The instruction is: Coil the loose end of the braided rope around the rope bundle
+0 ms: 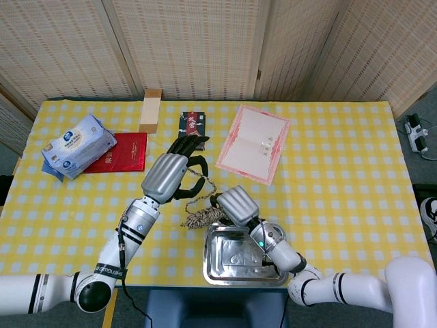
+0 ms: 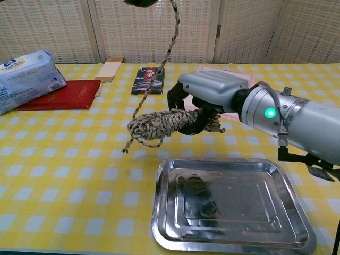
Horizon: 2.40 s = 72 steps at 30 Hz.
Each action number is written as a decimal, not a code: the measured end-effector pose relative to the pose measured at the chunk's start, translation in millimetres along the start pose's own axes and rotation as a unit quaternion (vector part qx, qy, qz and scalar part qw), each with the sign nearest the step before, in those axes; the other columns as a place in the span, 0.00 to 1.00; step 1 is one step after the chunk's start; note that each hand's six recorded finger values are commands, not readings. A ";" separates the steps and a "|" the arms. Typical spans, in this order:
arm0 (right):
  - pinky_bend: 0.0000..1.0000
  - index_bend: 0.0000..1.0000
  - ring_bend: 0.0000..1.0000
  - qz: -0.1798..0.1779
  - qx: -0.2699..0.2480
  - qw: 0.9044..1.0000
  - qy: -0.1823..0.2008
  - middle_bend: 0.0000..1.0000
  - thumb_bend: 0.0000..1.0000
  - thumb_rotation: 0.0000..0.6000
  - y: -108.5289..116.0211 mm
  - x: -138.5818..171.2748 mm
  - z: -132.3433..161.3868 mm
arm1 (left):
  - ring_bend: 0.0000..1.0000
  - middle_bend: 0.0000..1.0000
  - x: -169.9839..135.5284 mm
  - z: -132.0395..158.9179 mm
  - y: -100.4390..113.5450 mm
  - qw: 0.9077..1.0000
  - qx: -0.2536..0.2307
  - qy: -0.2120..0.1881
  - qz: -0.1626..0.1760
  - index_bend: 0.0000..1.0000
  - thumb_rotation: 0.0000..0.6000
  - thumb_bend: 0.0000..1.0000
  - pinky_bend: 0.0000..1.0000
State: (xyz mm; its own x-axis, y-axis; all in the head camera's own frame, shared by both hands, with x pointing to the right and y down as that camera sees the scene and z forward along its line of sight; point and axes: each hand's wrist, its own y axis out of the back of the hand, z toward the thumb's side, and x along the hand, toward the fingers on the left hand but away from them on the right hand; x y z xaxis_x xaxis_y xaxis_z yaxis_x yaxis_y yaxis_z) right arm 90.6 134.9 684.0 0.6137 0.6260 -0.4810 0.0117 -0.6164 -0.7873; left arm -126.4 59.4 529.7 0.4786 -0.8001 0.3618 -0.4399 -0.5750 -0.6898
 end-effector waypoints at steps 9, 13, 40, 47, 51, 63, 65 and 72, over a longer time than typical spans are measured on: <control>0.79 0.90 0.95 -0.049 -0.084 0.994 -0.057 0.81 0.59 1.00 12.4 -25.5 2.1 | 0.00 0.12 -16.0 9.9 4.8 0.999 -0.048 -0.019 -0.013 0.58 1.00 0.52 0.00; 0.80 0.90 0.95 -0.092 -0.134 0.983 -0.085 0.82 0.60 1.00 21.6 -33.0 -1.9 | 0.00 0.11 -26.9 7.0 1.7 0.998 -0.047 -0.026 -0.028 0.58 1.00 0.52 0.00; 0.81 0.92 0.97 -0.313 -0.406 0.851 -0.112 0.83 0.60 1.00 62.8 -15.2 -53.1 | 0.00 0.07 -47.7 -71.1 -32.7 0.993 -0.063 0.046 -0.092 0.58 1.00 0.52 0.00; 0.81 0.92 0.97 -0.314 -0.470 0.821 -0.079 0.83 0.60 1.00 76.0 5.3 -68.5 | 0.00 0.07 -49.7 -107.5 -41.6 0.990 -0.031 0.087 -0.109 0.58 1.00 0.52 0.00; 0.81 0.92 0.97 -0.298 -0.499 0.812 -0.058 0.83 0.60 1.00 81.4 18.7 -71.0 | 0.00 0.07 -46.3 -130.2 -45.2 0.986 -0.019 0.120 -0.111 0.58 1.00 0.52 0.00; 0.81 0.92 0.97 -0.265 -0.540 0.799 -0.010 0.83 0.60 1.00 86.5 50.8 -72.4 | 0.00 0.07 -33.2 -172.3 -54.1 0.976 0.014 0.188 -0.112 0.58 1.00 0.52 0.00; 0.81 0.93 0.97 -0.262 -0.545 0.796 -0.003 0.83 0.60 1.00 88.1 54.8 -72.9 | 0.00 0.07 -32.0 -176.5 -57.1 0.974 0.025 0.194 -0.115 0.58 1.00 0.52 0.00; 0.82 0.93 0.97 -0.225 -0.528 0.819 0.016 0.84 0.60 1.00 84.2 64.3 -70.0 | 0.00 0.07 -24.4 -186.2 -62.7 0.969 0.056 0.213 -0.109 0.58 1.00 0.52 0.00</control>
State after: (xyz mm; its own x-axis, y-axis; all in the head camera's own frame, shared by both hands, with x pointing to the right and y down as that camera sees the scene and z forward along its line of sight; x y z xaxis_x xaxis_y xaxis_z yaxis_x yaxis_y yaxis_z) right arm 186.3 89.8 613.8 0.3809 0.9005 -0.2099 0.9076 -0.4075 -0.1012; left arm -251.9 83.2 681.0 0.1828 -0.6734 0.7163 -0.2664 -0.7353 -0.6232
